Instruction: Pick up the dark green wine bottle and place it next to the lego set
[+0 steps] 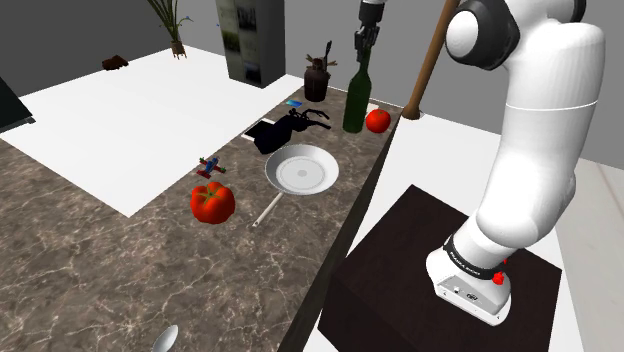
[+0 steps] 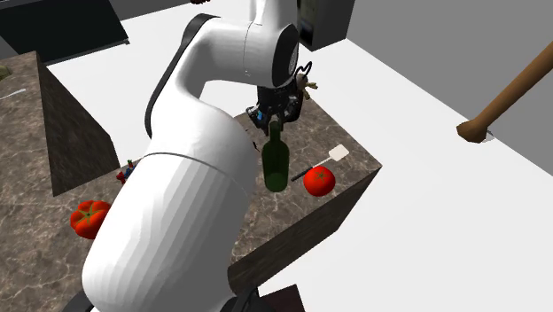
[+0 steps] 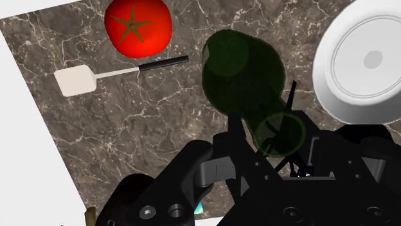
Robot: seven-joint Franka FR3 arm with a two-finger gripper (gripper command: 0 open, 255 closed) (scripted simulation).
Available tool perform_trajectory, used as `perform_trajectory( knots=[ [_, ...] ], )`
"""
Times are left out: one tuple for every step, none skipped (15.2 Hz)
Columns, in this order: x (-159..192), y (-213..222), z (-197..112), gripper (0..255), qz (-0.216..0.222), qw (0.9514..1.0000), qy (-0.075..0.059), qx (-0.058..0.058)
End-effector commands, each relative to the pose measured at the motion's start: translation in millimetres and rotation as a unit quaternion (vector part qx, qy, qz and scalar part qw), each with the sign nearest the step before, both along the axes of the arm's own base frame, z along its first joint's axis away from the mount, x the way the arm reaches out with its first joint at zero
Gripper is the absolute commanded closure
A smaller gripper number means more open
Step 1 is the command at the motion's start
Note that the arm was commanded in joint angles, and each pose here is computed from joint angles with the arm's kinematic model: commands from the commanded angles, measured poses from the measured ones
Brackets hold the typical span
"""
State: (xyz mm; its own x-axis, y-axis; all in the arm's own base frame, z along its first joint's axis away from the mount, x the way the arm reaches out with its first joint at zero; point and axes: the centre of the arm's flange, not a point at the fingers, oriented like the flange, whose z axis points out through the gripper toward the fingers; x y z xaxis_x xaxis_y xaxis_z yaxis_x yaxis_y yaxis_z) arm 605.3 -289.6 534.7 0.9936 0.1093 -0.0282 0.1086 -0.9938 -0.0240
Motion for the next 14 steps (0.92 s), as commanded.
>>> perform_trajectory(
  knots=[
    [0, -1, 10, 255, 0.0, 1.0, 0.0, 0.0],
    [0, -1, 15, 255, 0.0, 1.0, 0.0, 0.0],
    [0, -1, 20, 255, 0.0, 1.0, 0.0, 0.0],
    [0, -1, 26, 255, 0.0, 1.0, 0.0, 0.0],
    [0, -1, 31, 255, 0.0, 1.0, 0.0, 0.0],
    [0, -1, 36, 255, 0.0, 1.0, 0.0, 0.0],
    [0, -1, 42, 255, 0.0, 1.0, 0.0, 0.0],
    [0, -1, 44, 255, 0.0, 1.0, 0.0, 0.0],
    [1, 12, 44, 255, 0.0, 1.0, 0.0, 0.0],
    [2, 25, 44, 255, 0.0, 1.0, 0.0, 0.0],
    [3, 38, 44, 255, 0.0, 1.0, 0.0, 0.0],
    [5, 51, 44, 255, 0.0, 1.0, 0.0, 0.0],
    [6, 64, 44, 255, 0.0, 1.0, 0.0, 0.0],
    [7, 78, 44, 255, 0.0, 1.0, 0.0, 0.0]
  ],
)
